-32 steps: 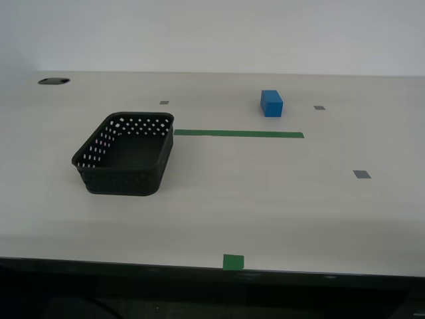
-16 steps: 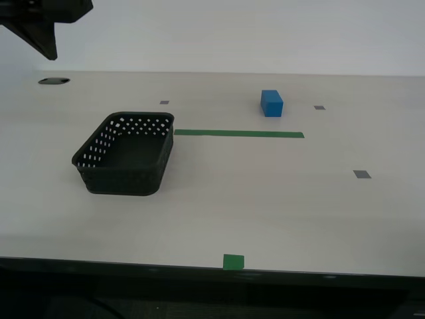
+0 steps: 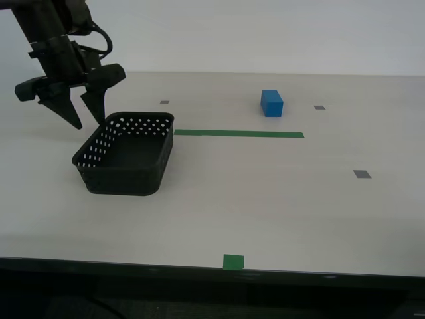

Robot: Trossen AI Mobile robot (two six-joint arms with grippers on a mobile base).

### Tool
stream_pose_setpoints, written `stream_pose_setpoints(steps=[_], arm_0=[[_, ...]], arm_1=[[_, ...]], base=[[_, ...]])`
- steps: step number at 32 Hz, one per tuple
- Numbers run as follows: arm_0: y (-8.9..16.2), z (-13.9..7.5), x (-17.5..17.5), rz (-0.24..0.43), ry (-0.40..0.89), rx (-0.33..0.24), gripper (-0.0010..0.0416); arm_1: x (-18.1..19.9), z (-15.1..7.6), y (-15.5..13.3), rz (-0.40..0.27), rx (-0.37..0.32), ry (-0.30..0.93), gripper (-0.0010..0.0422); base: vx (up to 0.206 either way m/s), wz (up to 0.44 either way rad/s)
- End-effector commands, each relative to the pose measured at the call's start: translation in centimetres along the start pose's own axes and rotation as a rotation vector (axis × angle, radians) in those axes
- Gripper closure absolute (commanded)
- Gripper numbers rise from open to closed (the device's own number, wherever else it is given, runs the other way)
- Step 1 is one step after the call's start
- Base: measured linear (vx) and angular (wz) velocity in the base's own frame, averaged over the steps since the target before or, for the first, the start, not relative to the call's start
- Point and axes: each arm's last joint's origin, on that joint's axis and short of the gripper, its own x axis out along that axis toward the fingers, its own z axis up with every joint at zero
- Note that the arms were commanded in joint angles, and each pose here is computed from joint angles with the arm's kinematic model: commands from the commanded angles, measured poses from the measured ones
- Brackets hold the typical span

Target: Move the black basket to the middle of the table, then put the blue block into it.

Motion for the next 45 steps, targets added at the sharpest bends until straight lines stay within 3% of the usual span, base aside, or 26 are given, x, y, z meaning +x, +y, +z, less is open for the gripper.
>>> stream_pose_setpoints(steps=[1, 8, 10, 11, 13, 15, 23, 30, 31, 34, 45], arm_0=[[0.0, 0.1, 0.0, 0.002, -0.005, -0.004, 0.0406], [0.0, 0.1, 0.0, 0.002, -0.011, -0.005, 0.0406], [0.0, 0.1, 0.0, 0.003, -0.014, -0.006, 0.0406], [0.0, 0.1, 0.0, 0.003, -0.014, -0.005, 0.0405], [0.0, 0.1, 0.0, 0.002, -0.014, -0.005, 0.0406], [0.0, 0.1, 0.0, 0.002, -0.014, -0.005, 0.0406], [0.0, 0.1, 0.0, 0.003, -0.014, -0.005, 0.0405], [0.1, 0.2, 0.0, 0.004, -0.015, -0.006, 0.0406], [0.1, 0.2, 0.0, 0.005, -0.015, -0.007, 0.0406], [0.1, 0.2, 0.0, 0.006, -0.015, -0.007, 0.0406], [0.2, 0.3, 0.0, 0.007, -0.028, -0.008, 0.0406]], arm_1=[[0.9, 0.0, -0.3, -0.003, 0.007, 0.013, 0.0176], [2.3, -0.1, -3.3, -0.007, 0.086, -0.028, 0.0176], [2.6, -0.1, -4.1, 0.025, 0.097, -0.052, 0.0177], [2.8, -0.1, -4.4, 0.073, 0.104, -0.065, 0.0177], [2.9, -0.2, -4.5, 0.141, 0.095, -0.070, 0.0177], [3.0, -0.3, -4.4, 0.164, 0.091, -0.068, 0.0177], [3.9, -1.0, -4.2, 0.167, 0.077, -0.072, 0.0182], [4.2, -1.1, -4.2, 0.165, 0.076, -0.085, 0.0294], [4.2, -1.0, -4.3, 0.164, 0.077, -0.092, 0.0341], [4.2, -0.8, -4.3, 0.162, 0.090, -0.109, 0.0409], [4.4, -0.3, -6.9, 0.137, 0.159, -0.192, 0.0414]], base=[[0.000, 0.000], [0.000, 0.000], [0.000, 0.000], [0.000, 0.000], [0.000, 0.000], [0.000, 0.000], [0.000, 0.000], [0.000, 0.000], [0.000, 0.000], [0.000, 0.000], [0.000, 0.000]])
